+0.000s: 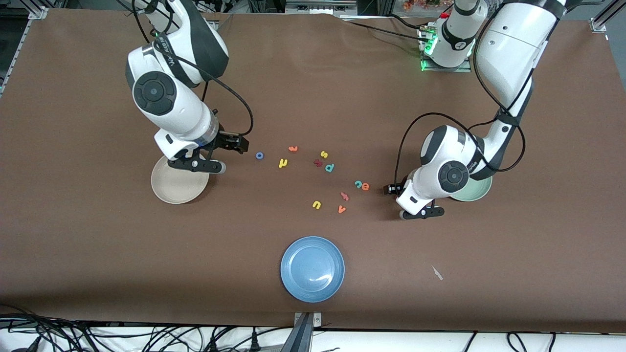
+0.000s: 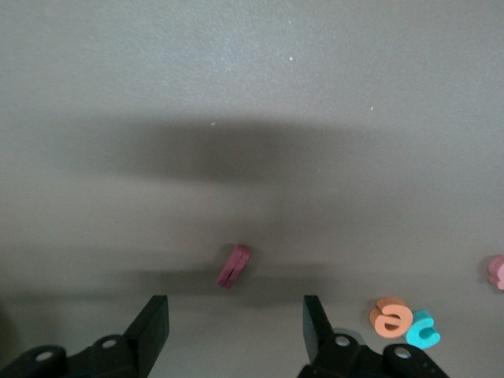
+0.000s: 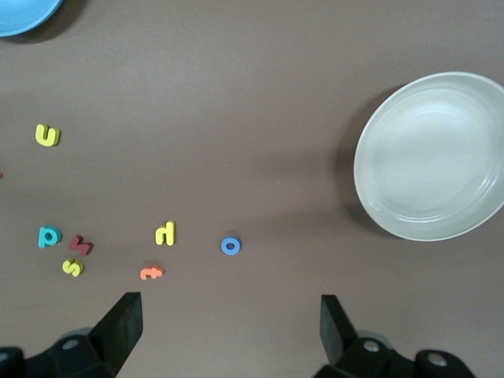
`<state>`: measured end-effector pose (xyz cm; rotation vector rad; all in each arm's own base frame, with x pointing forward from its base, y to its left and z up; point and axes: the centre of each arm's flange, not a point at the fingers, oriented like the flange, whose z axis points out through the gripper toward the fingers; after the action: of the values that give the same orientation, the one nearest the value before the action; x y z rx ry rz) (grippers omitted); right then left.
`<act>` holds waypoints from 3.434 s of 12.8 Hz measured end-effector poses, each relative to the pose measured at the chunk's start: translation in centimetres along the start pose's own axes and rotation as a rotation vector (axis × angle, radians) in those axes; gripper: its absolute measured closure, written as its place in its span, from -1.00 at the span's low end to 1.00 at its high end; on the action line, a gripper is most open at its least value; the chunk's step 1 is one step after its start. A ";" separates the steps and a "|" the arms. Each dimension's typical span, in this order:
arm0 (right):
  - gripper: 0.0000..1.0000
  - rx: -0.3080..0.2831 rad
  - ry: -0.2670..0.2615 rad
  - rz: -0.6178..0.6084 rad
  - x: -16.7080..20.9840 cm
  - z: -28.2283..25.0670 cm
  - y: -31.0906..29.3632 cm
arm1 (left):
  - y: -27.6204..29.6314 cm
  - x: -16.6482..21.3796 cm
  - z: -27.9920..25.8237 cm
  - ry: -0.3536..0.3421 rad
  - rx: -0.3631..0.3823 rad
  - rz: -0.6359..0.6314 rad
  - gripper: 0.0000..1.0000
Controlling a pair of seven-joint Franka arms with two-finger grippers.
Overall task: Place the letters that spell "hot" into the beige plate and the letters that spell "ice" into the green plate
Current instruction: 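Reach the left gripper to the dark red letter while the right gripper reaches the ring, then grasp the dark red letter while the right gripper grasps the blue ring, then set the letter in the green plate while the right gripper sets the ring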
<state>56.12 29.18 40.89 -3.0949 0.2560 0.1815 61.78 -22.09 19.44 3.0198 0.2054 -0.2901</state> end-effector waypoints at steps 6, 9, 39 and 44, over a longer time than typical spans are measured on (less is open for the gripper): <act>-1.00 0.022 0.033 0.000 -3.5 11.6 -0.7 | -0.1 0.4 2.0 0.012 -0.013 -0.006 -0.42; -1.00 0.013 0.040 -0.021 -5.0 15.0 -0.8 | -0.2 0.3 2.6 0.002 -0.010 -0.007 -0.36; 0.19 -0.006 0.076 -0.074 -7.1 24.3 -1.3 | -23.0 -0.5 -1.7 -0.327 0.140 0.222 0.86; 0.45 -0.007 0.088 -0.085 -6.8 23.2 -1.4 | -23.9 0.2 -2.8 -0.288 0.130 0.219 0.07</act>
<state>47.03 32.61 18.72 -3.1170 0.1263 0.0434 59.09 1.85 20.05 3.0384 -0.1728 -0.7344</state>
